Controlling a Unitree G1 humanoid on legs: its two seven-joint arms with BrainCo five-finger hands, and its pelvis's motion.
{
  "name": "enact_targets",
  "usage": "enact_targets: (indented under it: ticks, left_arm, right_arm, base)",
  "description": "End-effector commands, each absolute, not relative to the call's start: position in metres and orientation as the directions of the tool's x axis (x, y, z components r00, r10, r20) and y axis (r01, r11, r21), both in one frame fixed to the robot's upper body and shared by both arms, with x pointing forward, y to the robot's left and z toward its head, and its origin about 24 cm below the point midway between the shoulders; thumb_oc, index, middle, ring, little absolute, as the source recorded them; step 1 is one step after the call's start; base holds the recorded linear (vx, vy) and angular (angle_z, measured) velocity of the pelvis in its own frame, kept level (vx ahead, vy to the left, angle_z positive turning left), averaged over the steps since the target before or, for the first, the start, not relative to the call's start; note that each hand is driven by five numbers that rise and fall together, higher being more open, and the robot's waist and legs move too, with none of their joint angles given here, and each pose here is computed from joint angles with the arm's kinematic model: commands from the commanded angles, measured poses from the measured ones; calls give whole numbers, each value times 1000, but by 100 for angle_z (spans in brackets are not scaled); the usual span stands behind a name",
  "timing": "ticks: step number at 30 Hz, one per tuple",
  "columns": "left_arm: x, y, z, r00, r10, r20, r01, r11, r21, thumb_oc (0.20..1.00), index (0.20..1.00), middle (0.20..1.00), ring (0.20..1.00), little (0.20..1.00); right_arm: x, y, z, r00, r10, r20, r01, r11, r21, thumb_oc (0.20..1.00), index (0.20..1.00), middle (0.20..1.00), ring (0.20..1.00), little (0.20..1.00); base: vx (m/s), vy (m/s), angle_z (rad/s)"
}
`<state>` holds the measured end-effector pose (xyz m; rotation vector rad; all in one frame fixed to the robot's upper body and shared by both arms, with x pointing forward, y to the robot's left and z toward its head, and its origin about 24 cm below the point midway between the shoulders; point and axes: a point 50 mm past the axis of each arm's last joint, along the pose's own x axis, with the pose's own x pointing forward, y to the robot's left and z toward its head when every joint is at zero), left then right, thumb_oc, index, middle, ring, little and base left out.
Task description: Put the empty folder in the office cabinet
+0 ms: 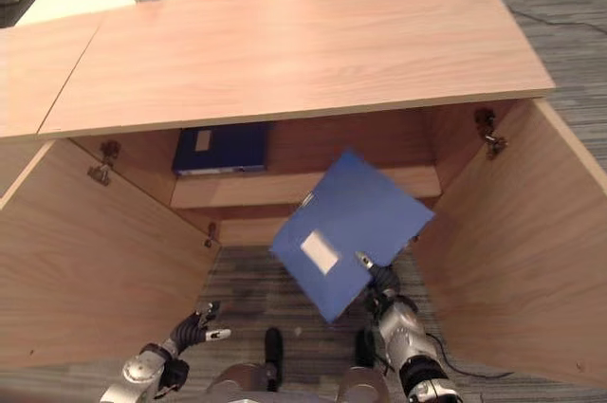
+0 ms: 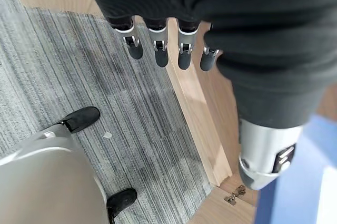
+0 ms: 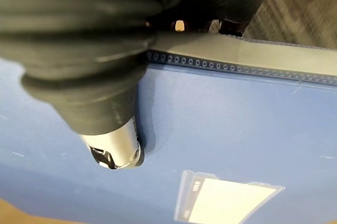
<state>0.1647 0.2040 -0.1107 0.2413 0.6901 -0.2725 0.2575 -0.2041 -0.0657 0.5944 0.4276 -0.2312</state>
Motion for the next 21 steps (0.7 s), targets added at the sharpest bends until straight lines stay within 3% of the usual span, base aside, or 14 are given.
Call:
enact_targets:
  ticks: [1, 9, 17, 21]
  left_arm:
    - [197, 206, -90, 816, -178, -549, 312, 937, 160, 1000, 1000, 1000, 1000, 1000]
    - [210, 198, -81, 843, -205, -498, 310, 941, 138, 1000, 1000, 1000, 1000, 1000]
    - [218, 194, -76, 846, -233, -479, 336, 932, 140, 1000, 1000, 1000, 1000, 1000]
    - [226, 185, -67, 849, -283, -446, 380, 914, 143, 1000, 1000, 1000, 1000, 1000]
  right_arm:
    - [285, -192, -41, 931, -140, -336, 331, 708, 624, 200, 200, 200, 200, 200]
    - [312, -202, -21, 914, -247, -321, 404, 595, 695, 200, 200, 200, 200, 200]
    - [355, -236, 42, 900, -391, -193, 383, 501, 776, 200, 200, 200, 200, 200]
    - [377, -263, 94, 856, -501, -130, 354, 383, 853, 200, 200, 200, 200, 200]
  base:
    - [-38, -9, 5]
    - [-36, -6, 2]
    - [-42, -16, 2]
    - [-93, -63, -4]
